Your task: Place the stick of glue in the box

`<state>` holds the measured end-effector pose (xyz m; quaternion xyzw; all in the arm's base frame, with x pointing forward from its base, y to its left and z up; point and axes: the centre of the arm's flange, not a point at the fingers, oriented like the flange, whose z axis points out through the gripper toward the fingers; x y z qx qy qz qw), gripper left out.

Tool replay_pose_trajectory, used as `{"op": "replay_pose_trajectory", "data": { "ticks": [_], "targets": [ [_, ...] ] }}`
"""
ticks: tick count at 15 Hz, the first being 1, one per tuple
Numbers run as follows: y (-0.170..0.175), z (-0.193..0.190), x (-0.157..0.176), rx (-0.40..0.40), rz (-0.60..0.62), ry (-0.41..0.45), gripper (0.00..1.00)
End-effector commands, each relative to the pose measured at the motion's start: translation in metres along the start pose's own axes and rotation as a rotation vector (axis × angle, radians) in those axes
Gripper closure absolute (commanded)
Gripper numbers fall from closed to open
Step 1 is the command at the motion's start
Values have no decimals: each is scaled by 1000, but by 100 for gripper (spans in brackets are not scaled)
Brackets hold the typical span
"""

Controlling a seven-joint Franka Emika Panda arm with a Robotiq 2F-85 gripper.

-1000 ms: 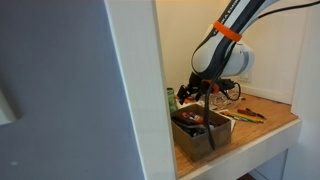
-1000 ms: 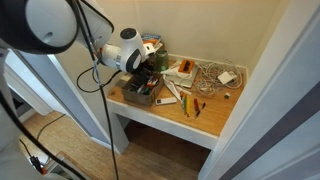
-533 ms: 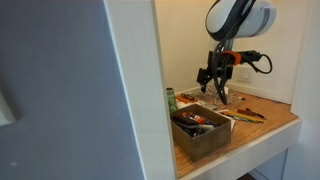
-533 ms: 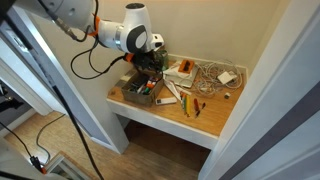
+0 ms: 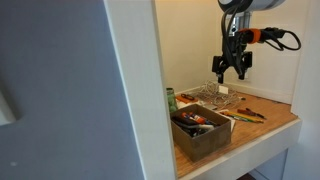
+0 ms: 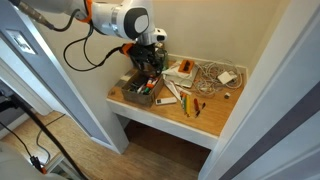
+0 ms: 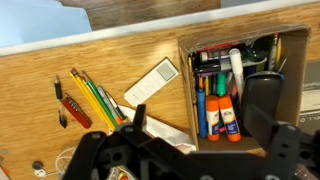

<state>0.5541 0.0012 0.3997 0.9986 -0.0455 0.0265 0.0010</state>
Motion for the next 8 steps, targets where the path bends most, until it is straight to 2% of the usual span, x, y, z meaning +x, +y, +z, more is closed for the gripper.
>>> {"op": "replay_pose_trajectory", "data": {
  "ticks": [1, 8],
  "targets": [
    [1, -3, -1, -2, 1, 0, 0],
    [2, -6, -2, -4, -1, 0, 0]
  ]
}}
